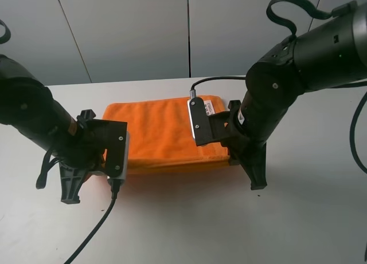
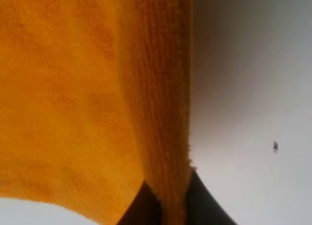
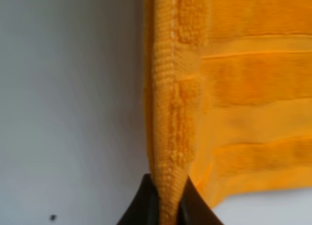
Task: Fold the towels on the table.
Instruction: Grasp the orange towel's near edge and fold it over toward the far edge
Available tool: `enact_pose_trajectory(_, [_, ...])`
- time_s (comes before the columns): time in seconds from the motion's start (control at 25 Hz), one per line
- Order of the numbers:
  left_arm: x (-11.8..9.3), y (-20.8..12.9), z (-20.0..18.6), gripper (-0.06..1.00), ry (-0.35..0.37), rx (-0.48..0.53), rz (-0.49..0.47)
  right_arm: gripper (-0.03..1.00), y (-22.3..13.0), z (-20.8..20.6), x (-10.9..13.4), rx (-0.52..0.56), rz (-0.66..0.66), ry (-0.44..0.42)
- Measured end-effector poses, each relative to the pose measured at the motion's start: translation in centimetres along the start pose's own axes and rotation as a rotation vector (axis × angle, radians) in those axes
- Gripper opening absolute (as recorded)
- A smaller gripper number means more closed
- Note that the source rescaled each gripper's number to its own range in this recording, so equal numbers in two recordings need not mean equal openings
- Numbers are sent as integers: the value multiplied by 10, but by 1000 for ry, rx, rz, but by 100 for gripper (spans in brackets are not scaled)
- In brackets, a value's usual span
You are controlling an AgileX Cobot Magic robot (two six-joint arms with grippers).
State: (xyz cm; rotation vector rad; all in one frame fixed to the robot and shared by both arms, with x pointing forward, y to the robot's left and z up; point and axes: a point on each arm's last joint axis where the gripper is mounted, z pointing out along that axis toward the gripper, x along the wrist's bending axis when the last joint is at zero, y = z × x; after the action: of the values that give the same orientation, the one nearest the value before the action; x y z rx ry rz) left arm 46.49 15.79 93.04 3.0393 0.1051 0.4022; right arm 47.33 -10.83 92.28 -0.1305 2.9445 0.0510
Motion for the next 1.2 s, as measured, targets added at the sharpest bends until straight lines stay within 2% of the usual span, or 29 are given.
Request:
enact_pose_trajectory(0.36, [16,-6,-10,0,162,46,18,1,11,-25,-35,11,-90,-157])
enact_pose_trajectory(0.64, [53,-13,-26,0,271,3,-85,0,16,-23,-53,53,-158,-218])
enact_pose_trajectory(0.88, [76,-14,-37,0,356,-62,-129,0,8,-19,-82,47,-102,-261])
enact_pose_trajectory(1.2, [100,-12,-27,0,388,-81,-145,0,-7,-9,-116,27,-24,-311])
